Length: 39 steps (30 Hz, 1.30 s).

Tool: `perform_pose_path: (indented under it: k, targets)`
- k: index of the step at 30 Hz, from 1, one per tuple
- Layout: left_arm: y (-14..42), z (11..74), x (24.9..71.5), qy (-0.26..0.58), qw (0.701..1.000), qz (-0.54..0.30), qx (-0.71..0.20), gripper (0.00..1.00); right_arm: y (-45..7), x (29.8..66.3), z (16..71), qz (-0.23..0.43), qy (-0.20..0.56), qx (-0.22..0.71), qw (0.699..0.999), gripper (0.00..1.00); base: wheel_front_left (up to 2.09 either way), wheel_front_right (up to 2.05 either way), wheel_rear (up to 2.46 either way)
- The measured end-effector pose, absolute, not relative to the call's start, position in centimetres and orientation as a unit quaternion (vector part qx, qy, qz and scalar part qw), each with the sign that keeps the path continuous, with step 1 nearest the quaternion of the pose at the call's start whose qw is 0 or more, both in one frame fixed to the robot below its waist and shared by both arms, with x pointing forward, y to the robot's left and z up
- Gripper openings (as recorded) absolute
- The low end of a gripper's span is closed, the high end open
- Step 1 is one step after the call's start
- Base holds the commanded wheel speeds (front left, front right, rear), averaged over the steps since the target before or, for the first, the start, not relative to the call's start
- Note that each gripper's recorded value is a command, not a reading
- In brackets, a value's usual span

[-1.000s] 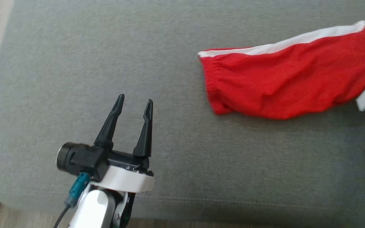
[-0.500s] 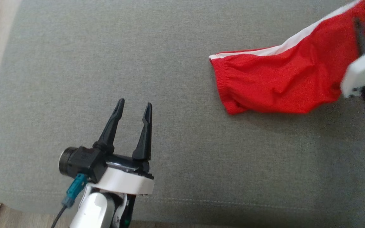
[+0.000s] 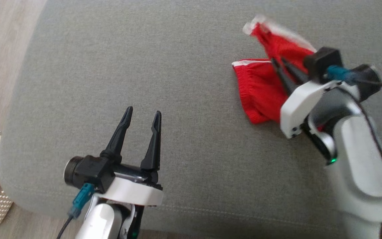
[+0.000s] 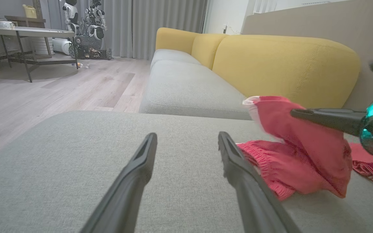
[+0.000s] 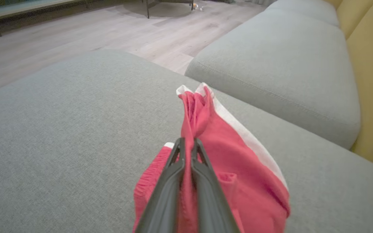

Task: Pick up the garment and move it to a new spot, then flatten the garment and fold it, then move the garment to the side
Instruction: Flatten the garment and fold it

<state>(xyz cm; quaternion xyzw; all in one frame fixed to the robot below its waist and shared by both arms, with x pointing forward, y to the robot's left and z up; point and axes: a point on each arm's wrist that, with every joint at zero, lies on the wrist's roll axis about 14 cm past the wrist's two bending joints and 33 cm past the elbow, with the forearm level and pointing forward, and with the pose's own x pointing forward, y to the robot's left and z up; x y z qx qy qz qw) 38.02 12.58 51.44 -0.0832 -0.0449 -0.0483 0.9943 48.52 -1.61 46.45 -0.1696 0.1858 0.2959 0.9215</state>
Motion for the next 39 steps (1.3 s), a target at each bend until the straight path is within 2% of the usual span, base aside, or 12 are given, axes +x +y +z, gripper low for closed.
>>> perform_pose_path:
  k: [9,10,11,12,17,22,28,32,39]
  targets:
    - [13.2,51.4,37.4,-0.043,0.995,-0.036,-0.088,1.0,2.4,44.5,42.0,0.347,0.233,-0.143,0.897,0.0,0.0,0.0,0.0]
    - [13.2,51.4,37.3,-0.043,0.995,-0.035,-0.089,1.0,2.5,44.1,41.7,0.349,0.236,-0.143,0.896,0.17,0.0,0.0,0.0]
    - [13.2,51.3,37.1,-0.041,0.995,-0.036,-0.089,1.0,2.6,43.9,41.5,0.349,0.238,-0.142,0.895,0.8,0.0,0.0,0.0]
    - [13.1,51.2,36.9,-0.038,0.995,-0.036,-0.09,1.0,2.7,43.9,41.5,0.35,0.233,-0.141,0.896,1.0,0.0,0.0,0.0]
    - [12.8,51.3,36.5,-0.039,0.994,-0.04,-0.091,1.0,3.3,44.0,43.7,0.353,0.17,-0.109,0.914,1.0,0.0,0.0,0.0]
    - [13.3,51.7,36.0,-0.046,0.995,-0.028,-0.083,1.0,2.9,44.0,47.3,0.341,0.075,-0.061,0.935,1.0,0.0,0.0,0.0]
    - [14.5,53.1,35.0,-0.07,0.995,-0.002,-0.064,1.0,-0.9,44.3,50.9,0.293,-0.021,-0.038,0.955,1.0,0.0,0.0,0.0]
    - [15.3,53.8,33.9,-0.084,0.995,0.015,-0.044,1.0,-4.6,44.2,52.1,0.244,-0.049,-0.039,0.968,1.0,0.0,0.0,0.0]
    - [16.0,54.8,32.8,-0.103,0.994,0.028,-0.01,1.0,-8.8,42.8,51.7,0.187,-0.044,-0.036,0.981,1.0,0.0,0.0,0.0]
